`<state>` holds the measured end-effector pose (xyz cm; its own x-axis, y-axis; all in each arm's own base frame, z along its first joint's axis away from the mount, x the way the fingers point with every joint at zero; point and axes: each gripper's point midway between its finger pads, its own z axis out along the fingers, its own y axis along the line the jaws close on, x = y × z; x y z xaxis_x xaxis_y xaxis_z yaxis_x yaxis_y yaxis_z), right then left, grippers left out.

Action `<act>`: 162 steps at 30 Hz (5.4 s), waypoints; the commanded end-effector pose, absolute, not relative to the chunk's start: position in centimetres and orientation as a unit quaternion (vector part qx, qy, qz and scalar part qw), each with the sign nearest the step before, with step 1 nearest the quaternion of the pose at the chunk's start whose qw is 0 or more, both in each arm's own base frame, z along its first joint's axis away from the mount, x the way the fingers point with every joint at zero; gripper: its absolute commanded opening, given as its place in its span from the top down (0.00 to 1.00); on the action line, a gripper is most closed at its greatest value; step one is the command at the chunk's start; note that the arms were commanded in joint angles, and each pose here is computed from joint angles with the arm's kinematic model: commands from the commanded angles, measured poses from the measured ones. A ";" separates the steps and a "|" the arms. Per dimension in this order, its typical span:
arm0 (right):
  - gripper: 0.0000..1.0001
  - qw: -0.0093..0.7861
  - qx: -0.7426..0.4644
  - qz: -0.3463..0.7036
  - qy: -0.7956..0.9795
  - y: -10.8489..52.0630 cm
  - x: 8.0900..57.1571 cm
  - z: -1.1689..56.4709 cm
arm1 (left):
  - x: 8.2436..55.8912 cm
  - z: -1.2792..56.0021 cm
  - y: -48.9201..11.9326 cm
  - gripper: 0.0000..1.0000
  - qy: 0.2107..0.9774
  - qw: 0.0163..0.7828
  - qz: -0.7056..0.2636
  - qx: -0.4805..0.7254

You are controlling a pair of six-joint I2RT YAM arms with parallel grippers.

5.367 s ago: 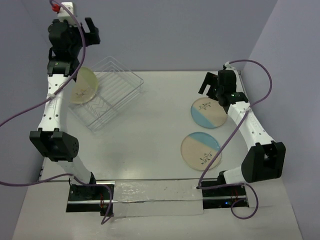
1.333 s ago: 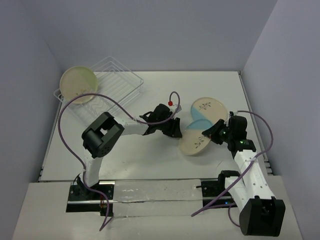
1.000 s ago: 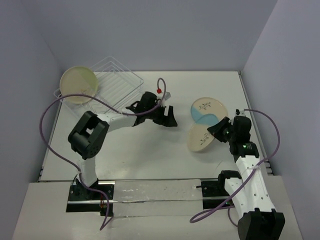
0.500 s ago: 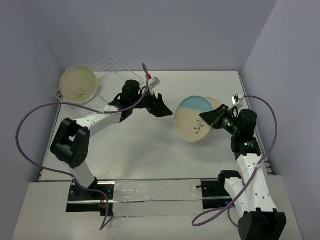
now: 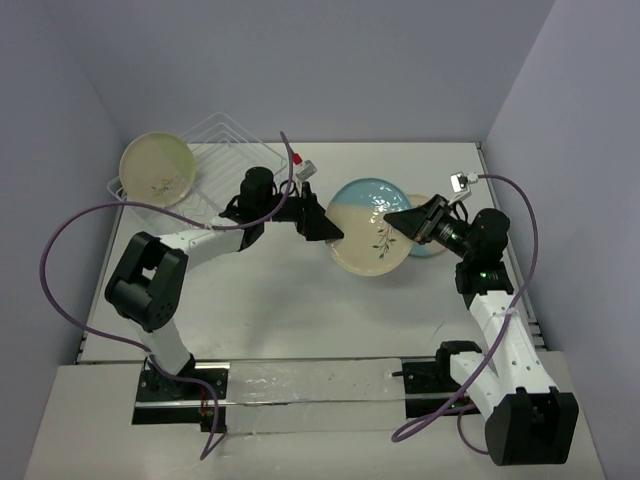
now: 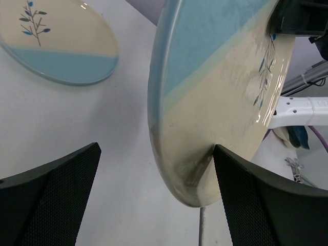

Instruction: Load the plates into the dish rack

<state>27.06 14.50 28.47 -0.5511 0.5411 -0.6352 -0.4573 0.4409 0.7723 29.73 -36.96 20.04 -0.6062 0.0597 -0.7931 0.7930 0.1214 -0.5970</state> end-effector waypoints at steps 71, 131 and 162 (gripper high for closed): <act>0.00 0.616 0.188 0.158 0.748 2.6 29.0 24.4 | 51.9 43.0 1.9 1.00 0.685 0.692 -0.043 0.225; 0.00 0.595 0.181 0.151 0.768 2.8 29.5 24.2 | 52.7 30.5 4.9 1.00 0.734 0.577 -0.052 0.355; 0.00 0.604 0.190 0.145 0.760 2.3 29.1 24.5 | 51.3 23.0 4.7 0.87 0.763 0.520 -0.065 0.379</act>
<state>28.91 2.57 21.60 -0.2675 0.4609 -0.8462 0.1314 0.8874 0.4418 49.66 5.23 18.73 -0.3584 0.4657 -0.8091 0.6320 0.7589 0.1568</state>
